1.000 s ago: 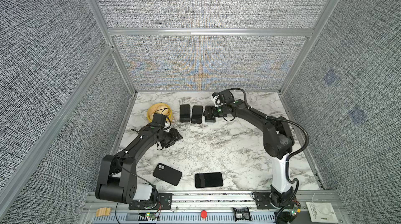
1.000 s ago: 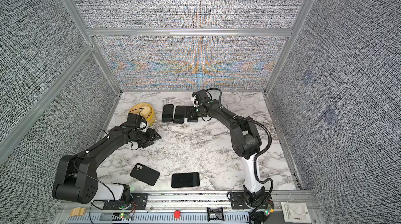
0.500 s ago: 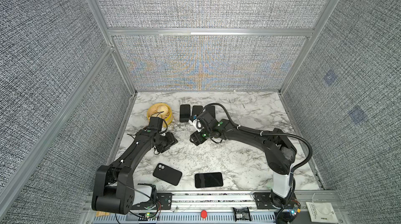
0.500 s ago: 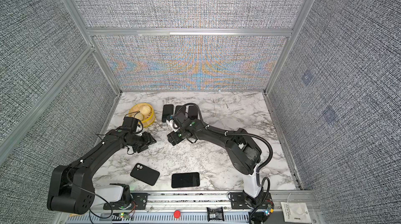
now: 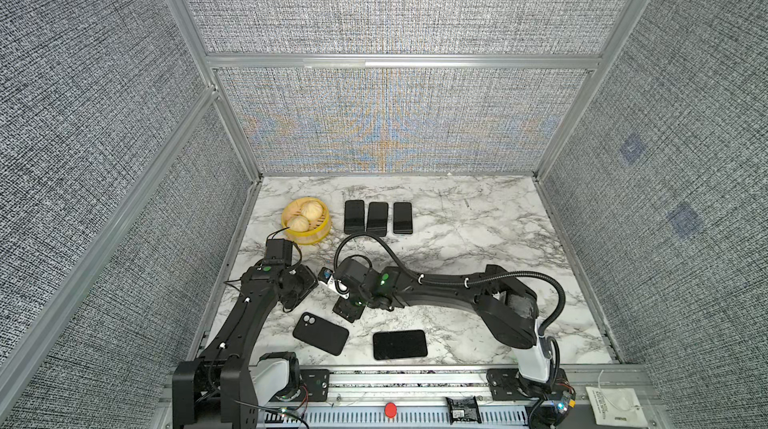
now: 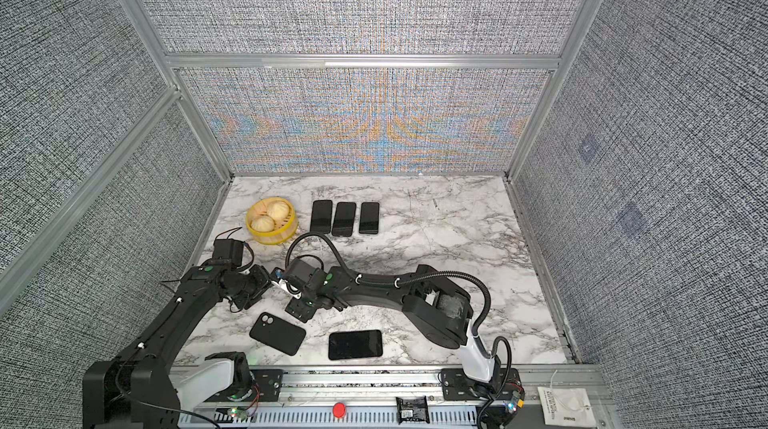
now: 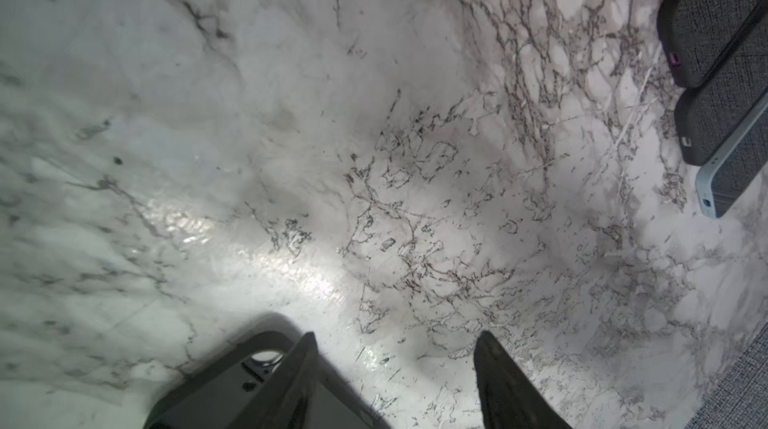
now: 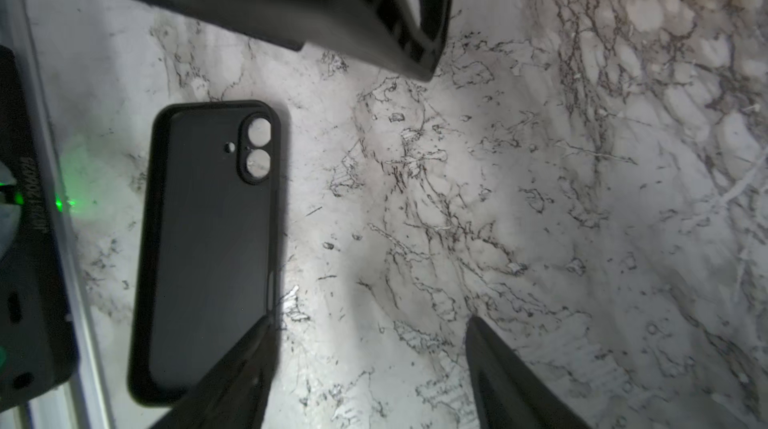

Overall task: Put the phone into the phone case
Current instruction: 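Swing the right gripper toward the black phone nearer the robot while left lowers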

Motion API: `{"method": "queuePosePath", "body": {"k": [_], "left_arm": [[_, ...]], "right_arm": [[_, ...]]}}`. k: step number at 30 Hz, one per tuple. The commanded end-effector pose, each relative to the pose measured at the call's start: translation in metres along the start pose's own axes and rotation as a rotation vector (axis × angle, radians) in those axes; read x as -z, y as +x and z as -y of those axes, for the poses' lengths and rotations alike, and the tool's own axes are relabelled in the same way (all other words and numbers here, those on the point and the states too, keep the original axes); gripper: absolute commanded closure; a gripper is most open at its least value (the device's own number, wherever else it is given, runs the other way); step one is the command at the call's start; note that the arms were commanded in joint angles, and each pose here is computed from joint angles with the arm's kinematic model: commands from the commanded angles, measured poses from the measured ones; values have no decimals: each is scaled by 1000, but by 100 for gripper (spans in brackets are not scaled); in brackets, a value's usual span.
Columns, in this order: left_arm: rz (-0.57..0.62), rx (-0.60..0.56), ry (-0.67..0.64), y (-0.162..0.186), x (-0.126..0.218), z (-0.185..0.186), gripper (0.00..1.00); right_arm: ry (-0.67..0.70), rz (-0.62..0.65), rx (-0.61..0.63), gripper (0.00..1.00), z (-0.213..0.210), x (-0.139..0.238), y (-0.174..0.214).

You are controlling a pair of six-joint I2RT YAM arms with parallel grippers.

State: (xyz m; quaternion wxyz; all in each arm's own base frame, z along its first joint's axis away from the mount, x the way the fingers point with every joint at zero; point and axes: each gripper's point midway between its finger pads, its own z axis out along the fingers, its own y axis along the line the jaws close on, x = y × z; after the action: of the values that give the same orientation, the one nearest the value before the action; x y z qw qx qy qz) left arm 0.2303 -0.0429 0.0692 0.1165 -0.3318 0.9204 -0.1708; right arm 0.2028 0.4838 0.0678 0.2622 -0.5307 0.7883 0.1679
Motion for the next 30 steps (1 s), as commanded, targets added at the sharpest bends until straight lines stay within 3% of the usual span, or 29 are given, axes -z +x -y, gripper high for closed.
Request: {"method": "queuePosePath", "body": {"k": [1, 14, 20, 30], "left_arm": [[32, 9, -2, -6, -1, -2, 39], [-29, 5, 60, 1, 0, 11, 39], [-89, -9, 101, 5, -10, 20, 41], [-81, -26, 96, -1, -8, 24, 41]], "right_arm": [[77, 63, 50, 25, 10, -1, -10], [114, 16, 11, 28, 18, -20, -5], [101, 1, 11, 27, 16, -28, -8], [25, 18, 40, 30, -3, -29, -6]]}}
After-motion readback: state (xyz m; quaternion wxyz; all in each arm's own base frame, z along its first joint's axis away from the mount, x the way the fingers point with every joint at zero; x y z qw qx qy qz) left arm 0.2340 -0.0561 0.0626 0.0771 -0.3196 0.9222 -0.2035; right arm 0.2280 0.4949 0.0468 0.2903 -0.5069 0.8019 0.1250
